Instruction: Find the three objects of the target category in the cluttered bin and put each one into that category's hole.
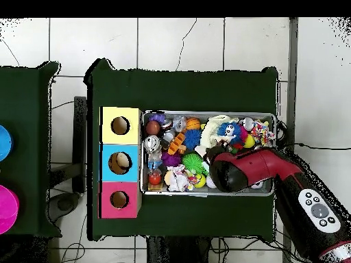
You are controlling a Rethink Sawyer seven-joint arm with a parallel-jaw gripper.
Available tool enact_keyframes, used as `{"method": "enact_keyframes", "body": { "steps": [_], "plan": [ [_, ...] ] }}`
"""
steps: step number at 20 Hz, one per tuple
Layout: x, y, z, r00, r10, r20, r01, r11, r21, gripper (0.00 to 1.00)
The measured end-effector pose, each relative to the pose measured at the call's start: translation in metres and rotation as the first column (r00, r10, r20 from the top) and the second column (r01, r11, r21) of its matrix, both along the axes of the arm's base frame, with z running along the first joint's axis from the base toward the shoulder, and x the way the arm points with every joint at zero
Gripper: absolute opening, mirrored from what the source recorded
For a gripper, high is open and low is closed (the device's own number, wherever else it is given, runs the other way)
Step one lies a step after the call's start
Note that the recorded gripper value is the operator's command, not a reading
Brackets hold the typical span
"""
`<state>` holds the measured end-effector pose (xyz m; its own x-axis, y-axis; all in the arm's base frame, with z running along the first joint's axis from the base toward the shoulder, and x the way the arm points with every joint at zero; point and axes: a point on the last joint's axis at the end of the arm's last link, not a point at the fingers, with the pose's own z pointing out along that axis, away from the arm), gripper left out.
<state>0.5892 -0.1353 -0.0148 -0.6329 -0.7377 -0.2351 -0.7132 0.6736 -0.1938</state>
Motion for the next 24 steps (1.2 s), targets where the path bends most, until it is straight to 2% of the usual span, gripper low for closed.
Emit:
{"method": "enact_keyframes", "body": {
  "steps": [6,11,16,20,24],
  "plan": [
    [0.006,0.002,0.0,1.0,0.002,0.01,-0.002,1.0,-0.001,1.0],
    [0.014,0.003,-0.001,0.999,-0.003,0.045,0.002,0.9999,0.014,1.0],
    [0.027,0.01,-0.003,0.996,-0.013,0.088,0.008,0.9984,0.055,1.0],
    [0.035,0.02,-0.004,0.9945,-0.026,0.101,0.017,0.9959,0.089,1.0],
    [0.04,0.027,-0.006,0.9937,-0.032,0.107,0.021,0.9943,0.105,1.0]
  ]
}}
